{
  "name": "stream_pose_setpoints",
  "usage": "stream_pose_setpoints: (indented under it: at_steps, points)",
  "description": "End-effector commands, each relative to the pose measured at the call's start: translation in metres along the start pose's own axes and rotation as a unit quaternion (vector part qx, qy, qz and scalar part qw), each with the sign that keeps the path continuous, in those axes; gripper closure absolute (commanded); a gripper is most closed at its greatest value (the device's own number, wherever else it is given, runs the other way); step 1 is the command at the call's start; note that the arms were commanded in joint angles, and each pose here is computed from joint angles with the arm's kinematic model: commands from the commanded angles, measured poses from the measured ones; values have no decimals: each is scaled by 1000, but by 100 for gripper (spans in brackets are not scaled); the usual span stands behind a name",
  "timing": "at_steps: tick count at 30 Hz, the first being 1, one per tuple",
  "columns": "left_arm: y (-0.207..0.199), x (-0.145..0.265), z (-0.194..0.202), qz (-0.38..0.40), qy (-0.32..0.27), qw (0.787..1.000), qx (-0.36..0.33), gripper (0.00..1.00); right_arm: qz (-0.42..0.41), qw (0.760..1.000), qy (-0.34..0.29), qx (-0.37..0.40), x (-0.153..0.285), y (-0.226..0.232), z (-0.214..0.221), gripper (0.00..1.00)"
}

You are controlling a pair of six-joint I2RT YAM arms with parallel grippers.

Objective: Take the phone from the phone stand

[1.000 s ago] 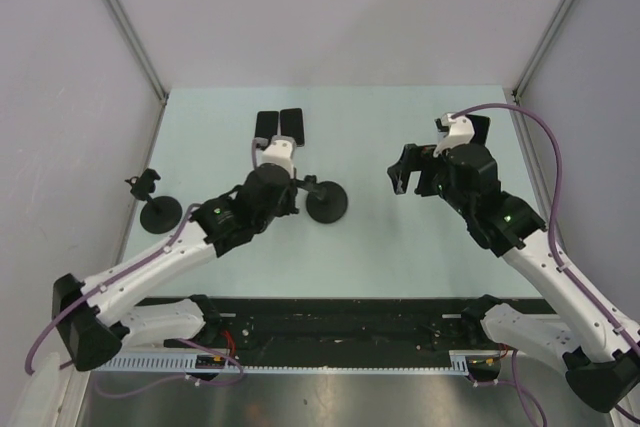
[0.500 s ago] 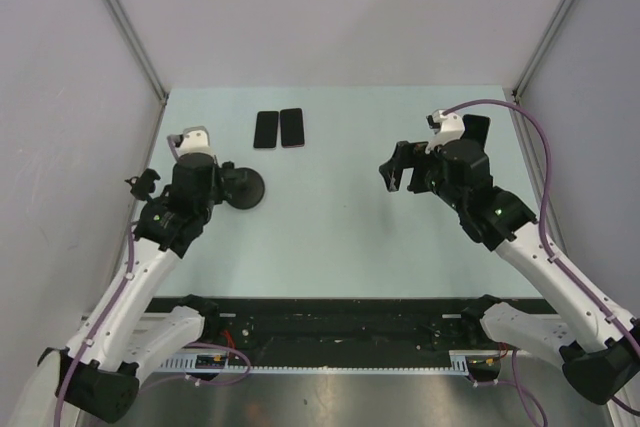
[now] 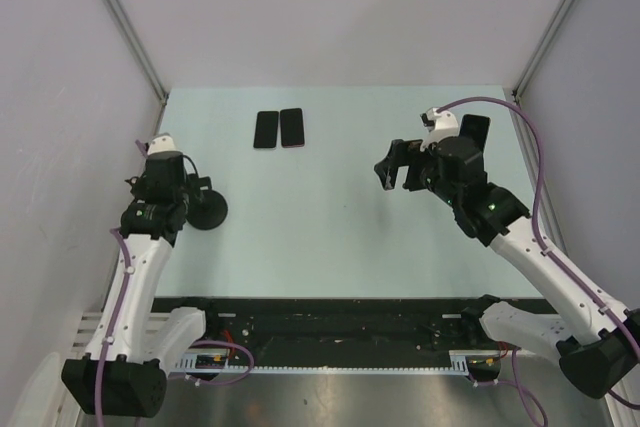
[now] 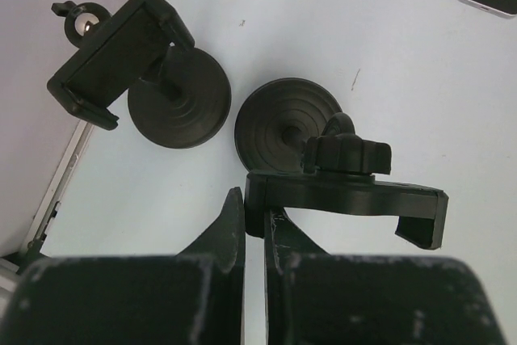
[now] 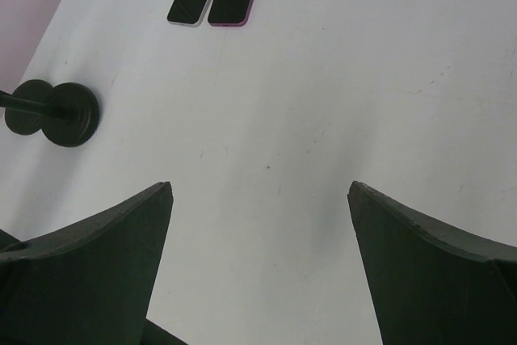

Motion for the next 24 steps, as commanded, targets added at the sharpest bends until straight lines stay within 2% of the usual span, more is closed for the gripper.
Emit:
stream_pose_setpoints:
  at_steps: [1, 4, 7, 8, 10, 13, 14, 19, 20, 24]
  points:
    - [-2, -1, -35, 15, -37, 999, 31, 100, -14, 1000, -18, -4, -5, 5, -10, 5]
    - [-1, -9, -32, 21, -22, 999, 43, 93, -12, 1000, -17, -2, -6, 4, -10, 5]
    - [1, -9, -32, 21, -20, 998, 49, 77, -9, 1000, -17, 2, -6, 2, -10, 4]
    - [2, -9, -34, 19, -22, 998, 50, 67, -7, 1000, -19, 2, -6, 1, -10, 5]
    - [1, -8, -36, 23, -24, 998, 50, 61, -5, 1000, -17, 5, -6, 0, -10, 4]
    - [-3, -3, -44, 39, -33, 997, 53, 47, -3, 1000, -18, 5, -7, -1, -10, 4]
    - [-3, -2, -46, 41, -35, 997, 54, 39, -2, 1000, -19, 6, -7, -2, -11, 5]
    - [-2, 10, -60, 47, -50, 996, 52, 19, 8, 999, -34, 11, -7, -8, -19, 4]
    - [-2, 14, -63, 49, -55, 996, 51, 12, 14, 999, -36, 15, -7, -11, -20, 4]
    - [-5, 37, -85, 73, -85, 993, 43, 2, 63, 996, -54, 17, -5, -35, -32, 2]
Point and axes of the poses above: each gripper's point midway between its finger pads, its own x axis back along the fingers, its own y axis along the line the jaws close on, z = x × y, the point moved 1 cm from there along x, back along the fingers, and after that the axes turned 3 degrees about -x, right-handed, at the moved point
